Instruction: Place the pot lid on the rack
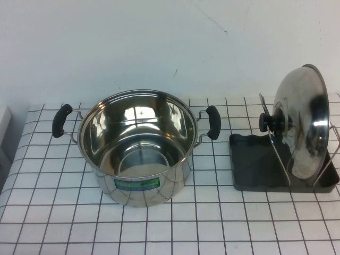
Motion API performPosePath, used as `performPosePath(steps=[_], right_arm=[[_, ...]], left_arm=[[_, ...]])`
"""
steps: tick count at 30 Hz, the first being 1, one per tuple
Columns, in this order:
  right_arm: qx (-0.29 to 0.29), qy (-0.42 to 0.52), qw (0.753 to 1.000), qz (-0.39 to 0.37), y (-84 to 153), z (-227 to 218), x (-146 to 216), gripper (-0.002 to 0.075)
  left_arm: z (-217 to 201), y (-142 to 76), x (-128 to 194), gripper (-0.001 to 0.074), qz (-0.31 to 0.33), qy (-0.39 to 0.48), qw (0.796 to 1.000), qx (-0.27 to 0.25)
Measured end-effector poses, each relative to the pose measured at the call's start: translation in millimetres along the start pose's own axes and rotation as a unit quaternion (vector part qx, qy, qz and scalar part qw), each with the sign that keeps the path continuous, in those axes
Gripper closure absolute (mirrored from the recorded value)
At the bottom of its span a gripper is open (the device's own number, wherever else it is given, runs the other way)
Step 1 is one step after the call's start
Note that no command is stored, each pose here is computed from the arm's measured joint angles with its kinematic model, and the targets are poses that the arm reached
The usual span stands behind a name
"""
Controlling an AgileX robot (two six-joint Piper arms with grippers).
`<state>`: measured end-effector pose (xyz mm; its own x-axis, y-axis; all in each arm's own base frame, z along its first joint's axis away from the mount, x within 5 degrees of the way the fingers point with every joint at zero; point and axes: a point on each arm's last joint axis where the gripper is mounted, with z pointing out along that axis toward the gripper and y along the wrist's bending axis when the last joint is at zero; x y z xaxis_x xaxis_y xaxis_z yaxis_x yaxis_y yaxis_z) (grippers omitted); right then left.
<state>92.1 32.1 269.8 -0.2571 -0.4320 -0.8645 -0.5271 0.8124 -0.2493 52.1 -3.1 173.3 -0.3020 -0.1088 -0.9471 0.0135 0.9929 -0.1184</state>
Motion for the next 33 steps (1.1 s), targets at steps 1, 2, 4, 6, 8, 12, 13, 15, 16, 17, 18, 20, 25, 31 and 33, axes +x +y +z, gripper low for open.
performPosePath(steps=[1, 2, 4, 6, 8, 12, 13, 15, 16, 17, 18, 20, 25, 31, 33], right_arm=[[0.002, -0.007, 1.0, -0.006, 0, 0, -1, 0.0727], [0.009, -0.014, 1.0, -0.011, 0, -1, -3, 0.0727], [0.034, -0.033, 0.999, -0.018, -2, -3, -5, 0.0727], [0.069, -0.058, 0.996, -0.019, -4, -8, -7, 0.0727], [0.116, -0.088, 0.989, -0.015, -8, -14, -10, 0.0727], [0.205, -0.138, 0.969, -0.011, -14, -29, -10, 0.0727], [0.222, -0.148, 0.964, -0.009, -15, -32, -11, 0.0727], [0.246, -0.16, 0.956, -0.009, -17, -37, -11, 0.0727], [0.257, -0.164, 0.952, -0.013, -18, -38, -12, 0.0727], [0.267, -0.164, 0.949, -0.022, -19, -40, -12, 0.0727], [0.271, -0.165, 0.948, -0.027, -19, -41, -12, 0.0727], [0.278, -0.162, 0.946, -0.031, -20, -40, -11, 0.0727], [0.298, -0.146, 0.941, -0.069, -18, -43, -5, 0.0727], [0.343, -0.116, 0.931, -0.053, -13, -55, 8, 0.0727], [0.352, -0.105, 0.93, -0.034, -12, -54, 17, 0.0727]], left_arm=[[0, 0, 0, 0.0737, 0.0, 0.0, 1.0, 0.0], [0, 0, 0, 0.0737, 0.001, 0.0, 1.0, 0.0], [0, 0, 0, 0.0737, 0.001, 0.0, 1.0, 0.0], [0, 0, 0, 0.0737, 0.001, 0.0, 1.0, 0.0], [0, 0, 0, 0.0737, 0.002, 0.0, 1.0, 0.0], [0, 0, 0, 0.0737, 0.002, 0.0, 1.0, 0.0], [0, 0, 0, 0.0737, 0.002, 0.0, 1.0, 0.0], [0, 0, 0, 0.0737, 0.002, 0.0, 1.0, 0.0], [0, 0, 0, 0.0737, 0.002, 0.0, 1.0, 0.0], [0, 0, 0, 0.0737, 0.002, 0.0, 1.0, 0.0], [0, 0, 0, 0.0737, 0.002, 0.0, 1.0, 0.0], [0, 0, 0, 0.0737, 0.002, 0.0, 1.0, 0.0], [0, 0, 0, 0.0737, 0.002, 0.0, 1.0, 0.0], [0, 0, 0, 0.0737, 0.002, 0.0, 1.0, 0.0], [0, 0, 0, 0.0737, 0.002, 0.0, 1.0, 0.0]])
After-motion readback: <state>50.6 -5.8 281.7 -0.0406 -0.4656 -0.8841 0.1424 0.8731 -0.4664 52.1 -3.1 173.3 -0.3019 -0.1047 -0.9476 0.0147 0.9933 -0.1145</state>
